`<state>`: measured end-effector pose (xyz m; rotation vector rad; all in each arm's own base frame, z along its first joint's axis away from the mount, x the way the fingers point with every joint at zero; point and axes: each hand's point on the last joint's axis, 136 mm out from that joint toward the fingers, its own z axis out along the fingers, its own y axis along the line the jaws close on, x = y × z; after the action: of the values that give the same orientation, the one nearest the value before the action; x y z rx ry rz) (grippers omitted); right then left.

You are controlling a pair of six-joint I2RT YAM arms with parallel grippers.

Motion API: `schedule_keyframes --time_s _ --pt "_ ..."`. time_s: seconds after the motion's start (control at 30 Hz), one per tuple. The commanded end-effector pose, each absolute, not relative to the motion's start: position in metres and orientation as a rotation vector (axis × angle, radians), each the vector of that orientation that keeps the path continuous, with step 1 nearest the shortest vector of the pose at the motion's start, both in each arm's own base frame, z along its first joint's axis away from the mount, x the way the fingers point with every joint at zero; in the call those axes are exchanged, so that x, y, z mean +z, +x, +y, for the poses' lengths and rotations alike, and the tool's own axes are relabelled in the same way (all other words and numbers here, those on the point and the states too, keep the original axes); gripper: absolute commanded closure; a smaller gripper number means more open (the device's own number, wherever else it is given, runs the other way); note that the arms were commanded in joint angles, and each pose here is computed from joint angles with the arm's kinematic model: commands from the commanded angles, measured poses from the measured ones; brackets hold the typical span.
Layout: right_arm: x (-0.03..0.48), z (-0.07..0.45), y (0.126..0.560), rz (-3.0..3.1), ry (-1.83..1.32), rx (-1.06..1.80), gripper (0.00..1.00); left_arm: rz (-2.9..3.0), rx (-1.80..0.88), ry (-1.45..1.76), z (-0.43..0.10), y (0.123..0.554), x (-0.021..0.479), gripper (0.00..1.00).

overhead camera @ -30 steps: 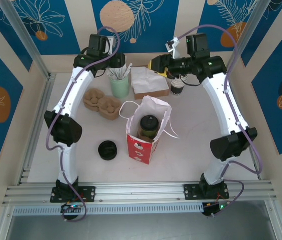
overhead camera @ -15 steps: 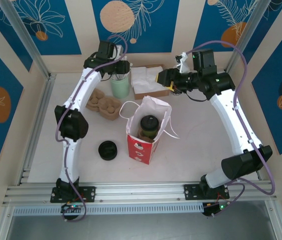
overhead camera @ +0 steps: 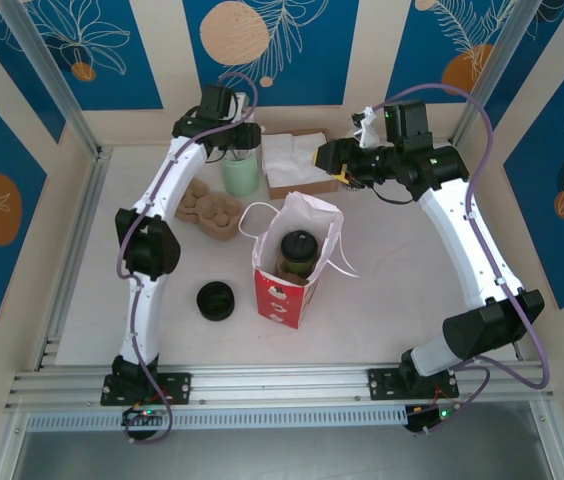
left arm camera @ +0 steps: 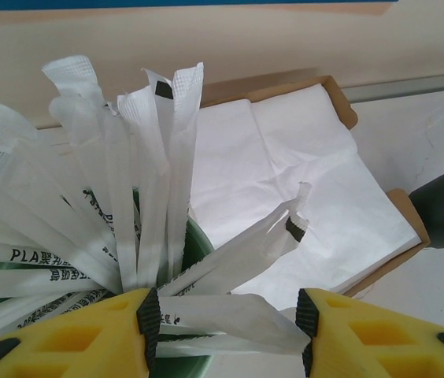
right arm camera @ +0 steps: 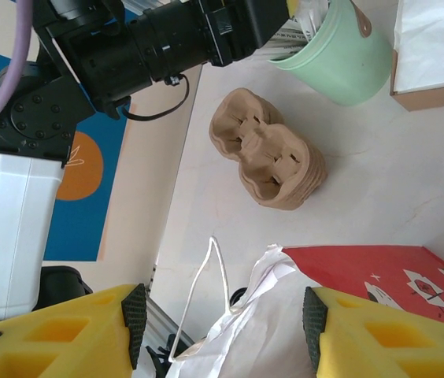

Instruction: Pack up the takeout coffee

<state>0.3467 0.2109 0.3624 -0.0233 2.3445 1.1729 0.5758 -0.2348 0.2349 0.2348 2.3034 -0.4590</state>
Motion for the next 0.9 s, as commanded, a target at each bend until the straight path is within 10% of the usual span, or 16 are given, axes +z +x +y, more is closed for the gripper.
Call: schedule_keyframes --time_s 0.0,0.87 --pt "0.368 0.208 0.344 2.317 -0.032 1.175 0.42 2.281 -0.429 0.234 -0.236 0.582 0.238 0.51" --pt "0.363 0.202 0.343 2.324 -0.010 1.160 0.42 2.260 -0.268 0.233 -0.220 0.600 0.225 0.66"
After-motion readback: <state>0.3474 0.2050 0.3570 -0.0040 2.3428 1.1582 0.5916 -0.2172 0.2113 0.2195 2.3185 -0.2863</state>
